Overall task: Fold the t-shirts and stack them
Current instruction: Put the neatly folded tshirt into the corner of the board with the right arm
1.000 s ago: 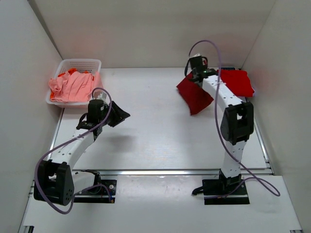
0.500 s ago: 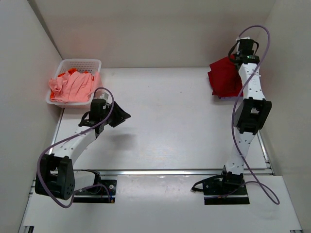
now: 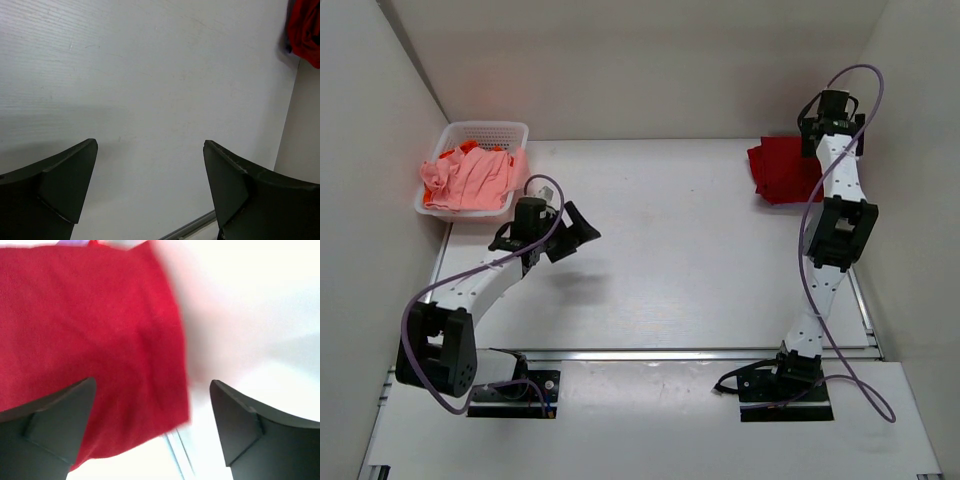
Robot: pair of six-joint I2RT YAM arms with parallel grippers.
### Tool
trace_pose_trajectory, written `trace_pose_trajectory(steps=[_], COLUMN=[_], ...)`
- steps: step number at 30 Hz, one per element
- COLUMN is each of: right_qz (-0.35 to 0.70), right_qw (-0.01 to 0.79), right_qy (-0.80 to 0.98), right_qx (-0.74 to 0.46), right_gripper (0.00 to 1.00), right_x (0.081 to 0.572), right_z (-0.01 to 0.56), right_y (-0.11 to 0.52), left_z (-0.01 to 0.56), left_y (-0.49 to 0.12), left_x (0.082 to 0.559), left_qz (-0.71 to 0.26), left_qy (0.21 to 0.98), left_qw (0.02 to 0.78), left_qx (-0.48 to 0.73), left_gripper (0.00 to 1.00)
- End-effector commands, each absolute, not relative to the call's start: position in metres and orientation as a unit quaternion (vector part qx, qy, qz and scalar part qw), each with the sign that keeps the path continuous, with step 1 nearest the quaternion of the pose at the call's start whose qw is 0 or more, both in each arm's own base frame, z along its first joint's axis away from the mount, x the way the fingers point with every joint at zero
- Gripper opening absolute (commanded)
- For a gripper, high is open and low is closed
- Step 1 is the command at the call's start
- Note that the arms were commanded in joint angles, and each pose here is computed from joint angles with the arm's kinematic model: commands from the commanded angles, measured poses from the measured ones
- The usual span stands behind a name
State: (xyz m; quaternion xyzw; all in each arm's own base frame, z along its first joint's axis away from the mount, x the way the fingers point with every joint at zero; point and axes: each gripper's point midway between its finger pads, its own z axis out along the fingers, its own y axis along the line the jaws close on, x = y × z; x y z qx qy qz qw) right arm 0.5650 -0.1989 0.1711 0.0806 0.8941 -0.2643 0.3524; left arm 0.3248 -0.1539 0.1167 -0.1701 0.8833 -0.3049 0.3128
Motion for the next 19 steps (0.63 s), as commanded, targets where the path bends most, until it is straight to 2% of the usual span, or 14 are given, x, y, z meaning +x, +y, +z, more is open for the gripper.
trace_pose_trajectory(steps=[1, 4, 7, 11, 14, 19], right_qz=[-0.325, -0.306, -0.27, -0.197, -0.135, -0.082], right_qw=[0.469, 0.511, 0.53, 0.495, 0.482, 0.47], right_qy=[0.807, 0.784, 0.791, 0.84, 0.861, 0.876], right_qx=[0.151, 0.172, 0.146, 0.1, 0.093, 0.063], right_gripper=[1.0, 1.0, 0.99, 0.99, 0.99, 0.99], right_x=[0.559, 0.538, 0.521, 0.486, 0.456, 0.423], right_z=[0.299, 0.347, 0.368, 0.34, 0.303, 0.27], right_y=[-0.21, -0.198, -0.151, -0.058, 0.003, 0.042], left_z=[0.139, 0.145, 0.145, 0.148, 0.162, 0.19], left_y=[-0.161, -0.17, -0.174, -0.189, -0.194, -0.184], left_x=[0.33, 0.325, 0.318, 0.306, 0.297, 0.288], left_qz=[-0.309, -0.318, -0.325, -0.344, -0.336, -0.319], left_qy=[0.881, 0.885, 0.889, 0.89, 0.885, 0.878], left_qw=[0.336, 0.331, 0.315, 0.298, 0.322, 0.357], left_qx=[-0.12, -0.078, -0.062, -0.035, -0.008, 0.015], left_gripper=[0.99, 0.99, 0.99, 0.99, 0.99, 0.99])
